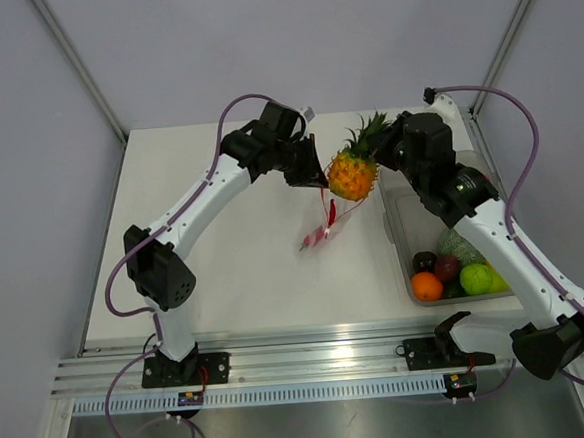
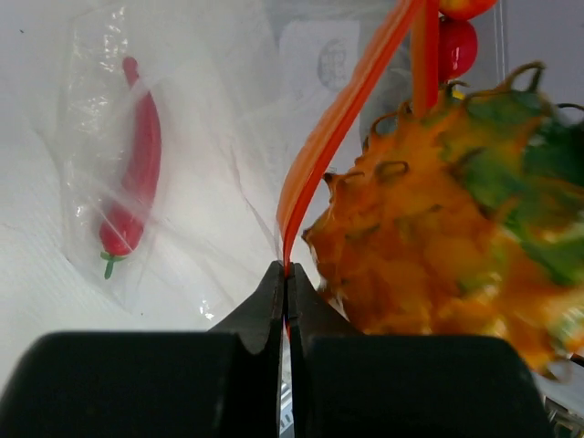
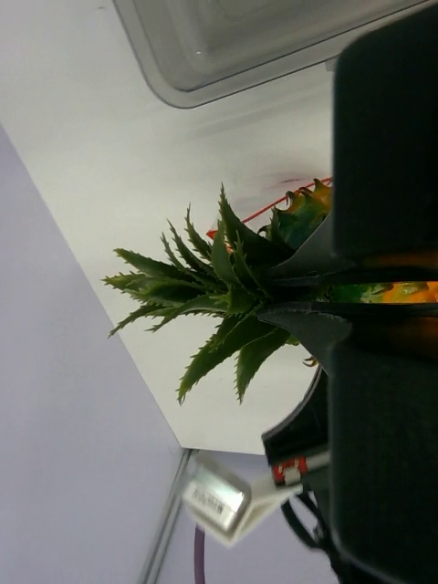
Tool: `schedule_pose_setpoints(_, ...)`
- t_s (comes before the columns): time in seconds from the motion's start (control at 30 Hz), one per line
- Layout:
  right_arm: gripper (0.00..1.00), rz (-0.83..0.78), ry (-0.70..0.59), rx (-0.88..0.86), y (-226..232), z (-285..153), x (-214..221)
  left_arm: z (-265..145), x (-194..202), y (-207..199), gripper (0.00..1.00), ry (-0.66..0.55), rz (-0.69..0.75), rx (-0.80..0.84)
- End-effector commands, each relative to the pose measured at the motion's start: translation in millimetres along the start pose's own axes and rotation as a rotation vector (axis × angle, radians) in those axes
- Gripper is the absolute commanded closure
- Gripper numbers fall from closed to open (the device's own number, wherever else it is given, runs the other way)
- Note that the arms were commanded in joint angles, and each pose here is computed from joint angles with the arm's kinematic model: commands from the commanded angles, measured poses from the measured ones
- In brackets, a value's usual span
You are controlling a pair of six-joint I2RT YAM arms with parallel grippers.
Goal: Place the food in the zip-top bag and seal the zipper
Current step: Place the fake fruit in the zipper food storage bag.
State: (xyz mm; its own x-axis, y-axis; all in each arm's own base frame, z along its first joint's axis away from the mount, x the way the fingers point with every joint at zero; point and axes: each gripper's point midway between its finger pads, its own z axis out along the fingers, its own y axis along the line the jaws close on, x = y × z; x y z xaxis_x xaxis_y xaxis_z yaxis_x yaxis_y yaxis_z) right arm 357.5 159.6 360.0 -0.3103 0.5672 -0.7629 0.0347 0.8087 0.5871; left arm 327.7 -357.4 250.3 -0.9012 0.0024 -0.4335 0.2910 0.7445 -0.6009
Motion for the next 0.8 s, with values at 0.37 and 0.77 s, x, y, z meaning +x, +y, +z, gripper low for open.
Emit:
schedule_pose_setpoints(0.37,1.00,0.072,-0.073,0.176,-37.6,17.6,31.4,-27.8,-29.5,-49.6,1.00,-0.068,-0.034,0.229)
schedule_pose_setpoints(0.77,1.00,0.082,0.007,0.222,-27.8,29.2,74.4,-25.3,-29.5,-44.5,1.00,-0.068,-0.051,0.231)
